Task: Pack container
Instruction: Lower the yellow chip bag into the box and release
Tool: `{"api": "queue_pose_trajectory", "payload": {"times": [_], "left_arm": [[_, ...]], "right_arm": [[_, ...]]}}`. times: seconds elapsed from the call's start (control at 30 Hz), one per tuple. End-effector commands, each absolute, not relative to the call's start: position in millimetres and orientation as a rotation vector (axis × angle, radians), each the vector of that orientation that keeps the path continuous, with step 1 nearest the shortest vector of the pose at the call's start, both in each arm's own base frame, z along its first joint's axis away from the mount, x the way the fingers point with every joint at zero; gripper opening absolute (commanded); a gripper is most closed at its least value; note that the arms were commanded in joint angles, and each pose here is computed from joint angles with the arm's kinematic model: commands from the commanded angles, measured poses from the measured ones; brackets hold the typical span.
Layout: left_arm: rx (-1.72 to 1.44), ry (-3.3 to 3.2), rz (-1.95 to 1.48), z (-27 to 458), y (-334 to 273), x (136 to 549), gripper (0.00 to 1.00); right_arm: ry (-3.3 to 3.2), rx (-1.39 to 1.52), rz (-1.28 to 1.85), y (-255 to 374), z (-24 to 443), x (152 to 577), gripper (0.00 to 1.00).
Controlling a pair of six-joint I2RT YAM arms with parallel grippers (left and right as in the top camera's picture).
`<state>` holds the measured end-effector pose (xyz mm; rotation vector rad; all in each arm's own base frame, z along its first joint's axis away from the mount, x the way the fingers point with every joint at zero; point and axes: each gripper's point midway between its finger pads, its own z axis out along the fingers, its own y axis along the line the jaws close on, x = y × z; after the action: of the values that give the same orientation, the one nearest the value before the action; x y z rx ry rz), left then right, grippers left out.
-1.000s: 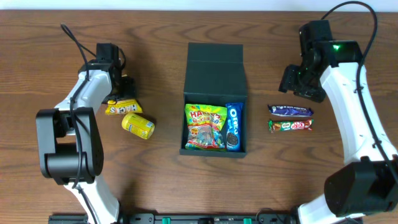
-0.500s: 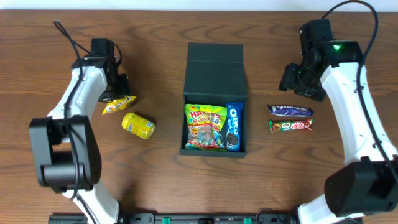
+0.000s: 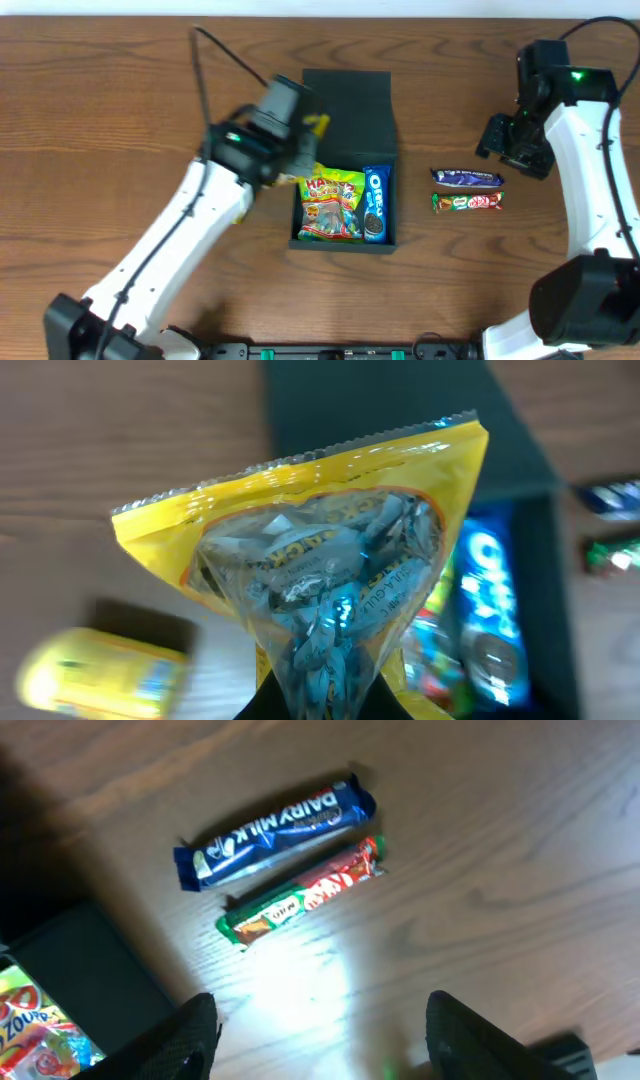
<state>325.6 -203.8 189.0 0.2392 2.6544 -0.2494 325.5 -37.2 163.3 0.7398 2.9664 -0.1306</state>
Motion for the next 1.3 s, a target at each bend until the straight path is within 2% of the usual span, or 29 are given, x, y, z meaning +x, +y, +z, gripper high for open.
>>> {"api": "queue_pose_trajectory", "payload": {"times": [0.0,0.1,0.27,0.3,0.33,0.4,0.43,0.57,0.6,0.63,0.7,0.73,1.27], "left_arm": [[0.163,2.723,-0.233,167,-224,310,0.06],[0.175,2.799,-0.182,139,-239,290,0.06],[0.116,2.827,-0.112,117,-234,284,0.06],[0.117,2.824,-0.112,116,-234,285,0.21],[0.138,2.819,-0.110,116,-234,286,0.56],[0.203,2.798,-0.117,118,-237,289,0.73],[0.228,2.789,-0.119,118,-239,290,0.79],[0.305,2.760,-0.147,125,-244,292,0.75],[0.335,2.742,-0.155,131,-244,293,0.72],[0.366,2.726,-0.158,135,-244,292,0.64],[0.394,2.710,-0.161,140,-243,292,0.09],[0.396,2.714,-0.165,140,-244,291,0.06],[0.395,2.881,-0.139,58,-226,255,0.06]], "right_arm": [[2.977,0.738,-0.139,-41,162,325,0.66],[2.981,0.739,-0.139,-41,162,324,0.66],[2.996,0.741,-0.144,-41,162,320,0.66],[2.998,0.742,-0.144,-41,162,320,0.66],[2.999,0.742,-0.145,-41,162,319,0.66],[2.999,0.742,-0.144,-41,162,319,0.66],[2.999,0.741,-0.144,-41,162,319,0.66],[3.000,0.741,-0.145,-41,162,319,0.66],[3.000,0.741,-0.145,-41,162,319,0.66],[2.999,0.741,-0.145,-41,162,319,0.66],[2.998,0.741,-0.145,-41,162,320,0.66],[2.998,0.741,-0.145,-41,162,320,0.66],[3.000,0.739,-0.144,-40,162,319,0.66]]}}
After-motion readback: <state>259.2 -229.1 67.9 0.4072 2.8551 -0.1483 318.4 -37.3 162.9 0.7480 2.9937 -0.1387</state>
